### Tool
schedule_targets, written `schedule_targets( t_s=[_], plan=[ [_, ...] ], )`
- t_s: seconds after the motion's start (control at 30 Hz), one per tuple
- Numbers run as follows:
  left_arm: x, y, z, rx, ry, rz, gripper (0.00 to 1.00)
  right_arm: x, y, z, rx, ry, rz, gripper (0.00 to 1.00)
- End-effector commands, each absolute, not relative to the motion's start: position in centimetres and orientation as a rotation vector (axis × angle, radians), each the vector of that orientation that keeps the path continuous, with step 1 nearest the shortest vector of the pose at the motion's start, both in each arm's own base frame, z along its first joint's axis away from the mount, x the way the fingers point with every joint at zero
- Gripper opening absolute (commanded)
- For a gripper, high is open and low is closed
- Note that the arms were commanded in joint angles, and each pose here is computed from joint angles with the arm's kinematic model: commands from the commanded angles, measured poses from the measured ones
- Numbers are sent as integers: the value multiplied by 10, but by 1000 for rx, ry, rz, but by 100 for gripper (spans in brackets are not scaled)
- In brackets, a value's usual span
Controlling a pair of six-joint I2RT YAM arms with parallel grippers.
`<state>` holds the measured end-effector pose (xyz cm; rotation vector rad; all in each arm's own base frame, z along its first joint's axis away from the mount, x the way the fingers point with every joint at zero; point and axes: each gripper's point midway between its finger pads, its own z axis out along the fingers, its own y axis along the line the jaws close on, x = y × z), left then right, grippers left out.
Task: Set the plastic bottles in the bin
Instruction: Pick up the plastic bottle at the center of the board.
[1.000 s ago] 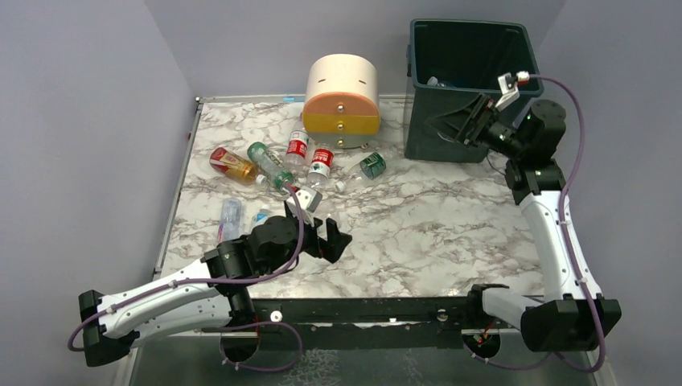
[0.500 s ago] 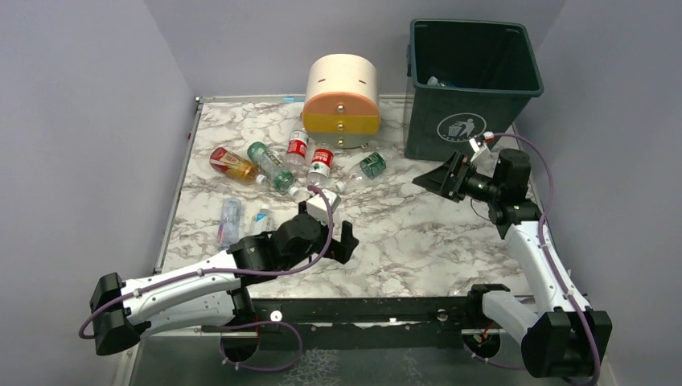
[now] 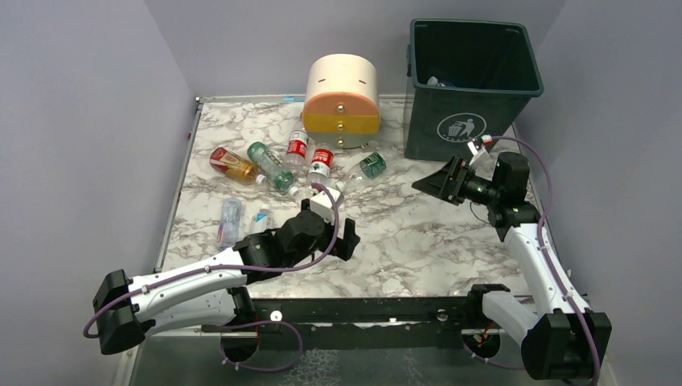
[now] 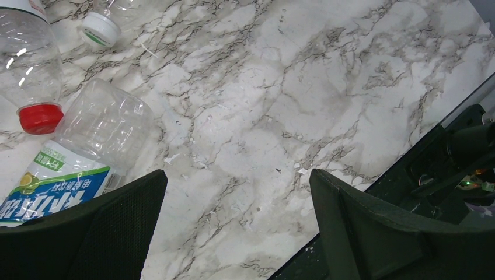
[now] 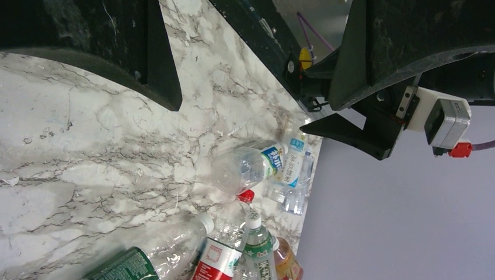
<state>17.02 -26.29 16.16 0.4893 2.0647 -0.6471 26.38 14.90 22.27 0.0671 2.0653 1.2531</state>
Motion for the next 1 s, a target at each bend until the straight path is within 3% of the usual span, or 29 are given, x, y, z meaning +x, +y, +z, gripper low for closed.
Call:
schedule_targets(
  t_s=[0.0,0.37,0.5,0.97],
  plan=[
    [181,-262,172,457,2043,-646,99,257,153,221,15,2056,1276,100],
    [263,-200,173,289,2156,-426,99,252,155,216,21,2061,1295,100],
    [284,-192,149,263,2248,-407,99,251,156,215,20,2059,1315,100],
    [283,-176,86,155,2412,-368,99,241,159,209,0,2058,1351,100]
  ],
)
